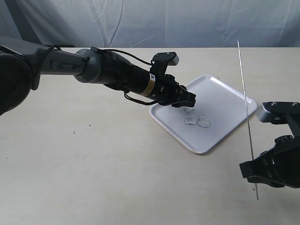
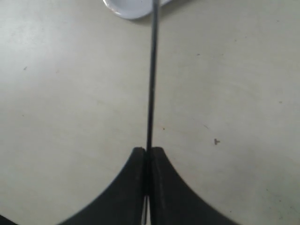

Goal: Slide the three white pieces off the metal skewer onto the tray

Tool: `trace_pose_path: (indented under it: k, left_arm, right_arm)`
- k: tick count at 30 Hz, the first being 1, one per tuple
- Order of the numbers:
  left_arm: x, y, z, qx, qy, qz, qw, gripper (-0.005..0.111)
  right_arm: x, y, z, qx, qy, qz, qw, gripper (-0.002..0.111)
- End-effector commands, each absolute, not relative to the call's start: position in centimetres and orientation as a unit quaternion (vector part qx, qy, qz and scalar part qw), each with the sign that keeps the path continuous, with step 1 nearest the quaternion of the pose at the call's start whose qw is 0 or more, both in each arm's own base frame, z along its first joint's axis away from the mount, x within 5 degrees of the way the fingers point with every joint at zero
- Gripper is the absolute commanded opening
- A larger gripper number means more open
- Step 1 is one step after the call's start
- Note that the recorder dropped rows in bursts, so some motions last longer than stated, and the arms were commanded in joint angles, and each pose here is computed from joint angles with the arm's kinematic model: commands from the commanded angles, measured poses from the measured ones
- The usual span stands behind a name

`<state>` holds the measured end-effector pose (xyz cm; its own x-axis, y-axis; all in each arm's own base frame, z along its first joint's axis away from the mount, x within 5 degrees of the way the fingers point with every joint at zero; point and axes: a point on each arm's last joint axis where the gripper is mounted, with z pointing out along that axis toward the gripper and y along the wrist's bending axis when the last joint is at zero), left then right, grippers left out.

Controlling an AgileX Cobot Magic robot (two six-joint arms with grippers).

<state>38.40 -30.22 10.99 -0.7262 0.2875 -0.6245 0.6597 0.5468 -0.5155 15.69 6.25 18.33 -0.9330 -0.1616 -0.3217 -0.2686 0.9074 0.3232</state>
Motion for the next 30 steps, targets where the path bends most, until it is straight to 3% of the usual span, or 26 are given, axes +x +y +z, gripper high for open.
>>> trace_pose_path:
  k: [1,8,13,17,20,30]
  left_arm:
    - [38.2,-30.5,10.8,0.278,0.847,-0.383,0.240,0.047]
    - [37.8,-30.1,15.1,0.306,0.814,-0.426,0.249,0.048]
    - [37.5,-27.6,20.7,0.354,0.759,-0.481,0.261,0.032]
    - [36.9,-24.0,24.1,0.396,0.698,-0.551,0.227,0.019]
    - [37.4,-21.4,25.0,0.361,0.717,-0.549,0.235,0.013]
    - [34.7,-15.9,27.0,0.408,0.693,-0.498,0.326,0.013]
  right_arm:
    - [16.1,6.3,18.8,-0.116,0.962,0.183,0.166,-0.001]
    - [19.7,6.4,21.2,-0.145,0.954,0.144,0.220,-0.001]
    - [24.0,7.0,21.7,-0.143,0.951,0.133,0.240,-0.001]
    - [27.6,7.7,21.1,-0.141,0.953,0.131,0.233,-0.001]
    - [29.7,8.2,19.8,-0.142,0.958,0.130,0.212,-0.001]
    - [32.5,8.7,16.0,-0.161,0.968,0.118,0.151,-0.001]
